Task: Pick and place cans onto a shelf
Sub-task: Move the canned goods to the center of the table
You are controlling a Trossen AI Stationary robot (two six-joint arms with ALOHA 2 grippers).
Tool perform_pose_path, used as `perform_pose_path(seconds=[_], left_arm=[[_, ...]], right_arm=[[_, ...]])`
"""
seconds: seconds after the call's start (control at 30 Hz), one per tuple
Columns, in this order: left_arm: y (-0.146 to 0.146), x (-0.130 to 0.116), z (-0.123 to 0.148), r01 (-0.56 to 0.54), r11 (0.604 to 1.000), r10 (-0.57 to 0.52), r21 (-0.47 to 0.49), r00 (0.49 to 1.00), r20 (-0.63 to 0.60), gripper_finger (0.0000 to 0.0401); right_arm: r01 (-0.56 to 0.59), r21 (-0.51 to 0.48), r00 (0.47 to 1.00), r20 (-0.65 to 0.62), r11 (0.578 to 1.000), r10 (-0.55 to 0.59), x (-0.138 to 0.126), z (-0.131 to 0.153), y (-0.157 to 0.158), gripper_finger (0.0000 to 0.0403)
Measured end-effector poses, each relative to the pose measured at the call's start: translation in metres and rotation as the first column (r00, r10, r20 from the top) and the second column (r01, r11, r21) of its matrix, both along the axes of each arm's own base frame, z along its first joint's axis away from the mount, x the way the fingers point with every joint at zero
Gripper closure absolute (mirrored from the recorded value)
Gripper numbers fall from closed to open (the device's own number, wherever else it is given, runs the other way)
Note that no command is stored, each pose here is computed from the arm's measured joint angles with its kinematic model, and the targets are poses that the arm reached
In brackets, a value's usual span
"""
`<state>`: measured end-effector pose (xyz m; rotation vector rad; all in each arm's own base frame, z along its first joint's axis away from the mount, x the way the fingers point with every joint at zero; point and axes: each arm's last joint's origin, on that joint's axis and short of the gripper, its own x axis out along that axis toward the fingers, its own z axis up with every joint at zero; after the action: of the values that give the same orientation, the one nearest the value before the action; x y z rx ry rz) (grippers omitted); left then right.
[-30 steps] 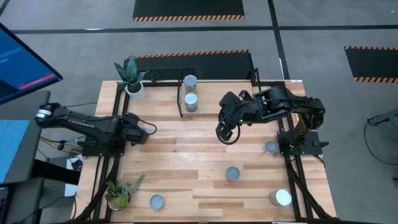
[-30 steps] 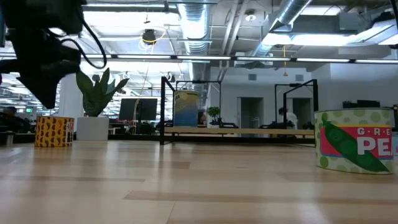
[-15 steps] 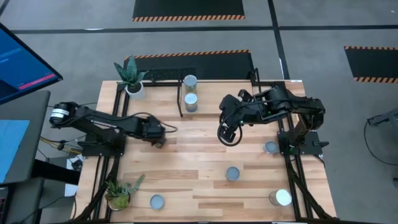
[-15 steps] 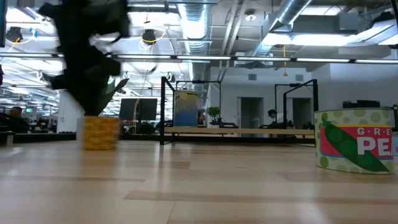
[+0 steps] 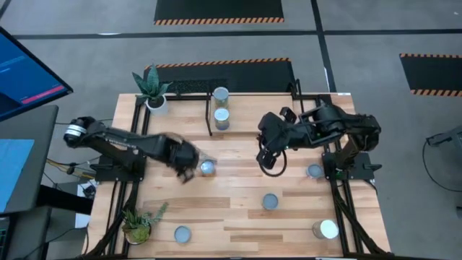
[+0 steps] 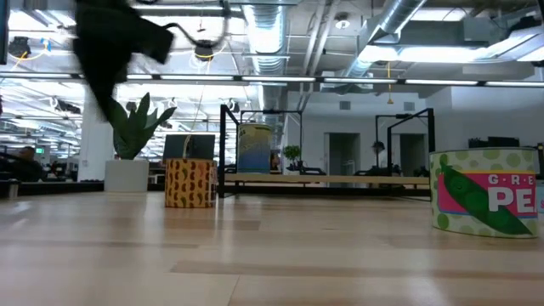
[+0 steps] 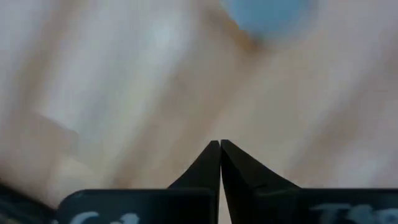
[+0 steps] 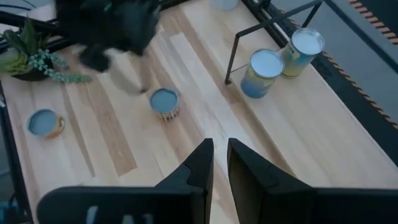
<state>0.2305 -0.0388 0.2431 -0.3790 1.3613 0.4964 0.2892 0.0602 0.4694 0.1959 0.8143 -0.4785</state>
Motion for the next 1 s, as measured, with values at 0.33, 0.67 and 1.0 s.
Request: perform_pose_path(seconds=[0.33,0.67,1.0], left_arm=[[-0.068,-0.022,-0.013,0.562,0.809,-0.571,-0.175,0.821,-0.002,0.0401],[-0.137,-0.015,-0.043,0.448,0.852,-0.457,-0.272,0.889,0.033,0.0401],[-0.232,-0.006,-0.048,0.411,0.763,-0.504,-0.499,0.862,-0.06,0.0401]], right_arm=[[0.096,-0.079,0.994,0.049,0.992,-0.093,-0.001,0.002,-0.001,0.0333],[0.052,-0.185,0.999,0.013,0.981,-0.05,0.0,-0.003,0.006,0.0333],[-0.096,-0.23,0.994,0.022,0.968,0.104,-0.03,0.016,0.017,0.0333]])
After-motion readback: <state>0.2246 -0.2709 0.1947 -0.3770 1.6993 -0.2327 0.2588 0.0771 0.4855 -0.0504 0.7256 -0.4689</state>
